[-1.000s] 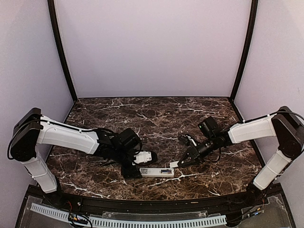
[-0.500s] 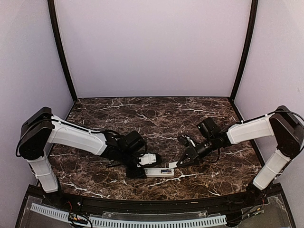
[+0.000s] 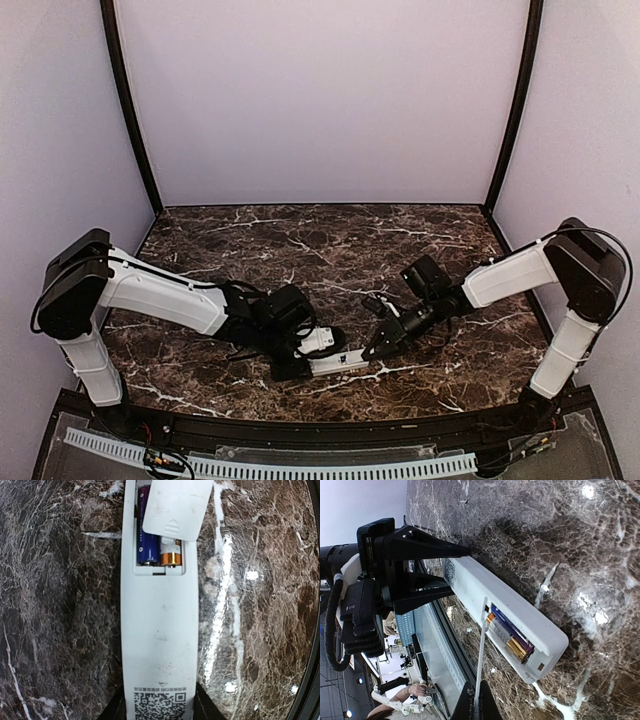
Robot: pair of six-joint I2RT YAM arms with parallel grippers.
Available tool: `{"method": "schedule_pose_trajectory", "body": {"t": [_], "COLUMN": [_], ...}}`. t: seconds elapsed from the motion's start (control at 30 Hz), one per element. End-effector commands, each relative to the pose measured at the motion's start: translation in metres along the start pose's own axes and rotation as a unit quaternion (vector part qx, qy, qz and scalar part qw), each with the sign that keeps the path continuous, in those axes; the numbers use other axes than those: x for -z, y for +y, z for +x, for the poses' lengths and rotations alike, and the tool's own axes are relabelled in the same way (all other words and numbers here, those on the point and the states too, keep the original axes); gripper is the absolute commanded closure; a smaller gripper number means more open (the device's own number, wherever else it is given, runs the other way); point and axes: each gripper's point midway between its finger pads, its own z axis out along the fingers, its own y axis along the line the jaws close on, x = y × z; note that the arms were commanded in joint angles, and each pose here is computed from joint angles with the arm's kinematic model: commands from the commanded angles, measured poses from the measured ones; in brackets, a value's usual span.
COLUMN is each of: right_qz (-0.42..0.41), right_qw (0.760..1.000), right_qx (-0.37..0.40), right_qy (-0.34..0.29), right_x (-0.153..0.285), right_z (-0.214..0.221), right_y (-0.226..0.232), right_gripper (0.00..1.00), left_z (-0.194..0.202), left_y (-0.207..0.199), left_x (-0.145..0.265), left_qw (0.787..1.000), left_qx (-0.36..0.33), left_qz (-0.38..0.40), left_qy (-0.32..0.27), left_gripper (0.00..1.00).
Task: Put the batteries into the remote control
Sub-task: Hold the remote control without the battery cover at the center of the board, then load the battery cover onto the remote control without the battery cover.
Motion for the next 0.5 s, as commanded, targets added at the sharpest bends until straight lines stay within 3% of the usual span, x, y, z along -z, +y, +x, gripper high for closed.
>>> {"method": "schedule_pose_trajectory", "body": {"t": [0.0, 0.47], "right_qz": [-0.01, -0.021], "right_qw": [1.0, 0.999], "right_qx": [0.022, 0.018], "right_qy": [-0.001, 0.031], "right_x": [-0.0042, -0.0104], "right_z": [-0.0109, -0.0092], "right_y": [0.0061, 0.0025], "right_gripper": [1.0, 1.0], "left_z": [0.0164, 0.0169], "left_y": [-0.0103, -0.0089], "left_x": [-0.0106, -0.011], "left_qw": [0.999, 0.999], "left_qx": [0.017, 0.012], "left_qz": [0.012, 0.008], "left_qy": [0.031, 0.033], "left_gripper": [0.75, 0.75]}}
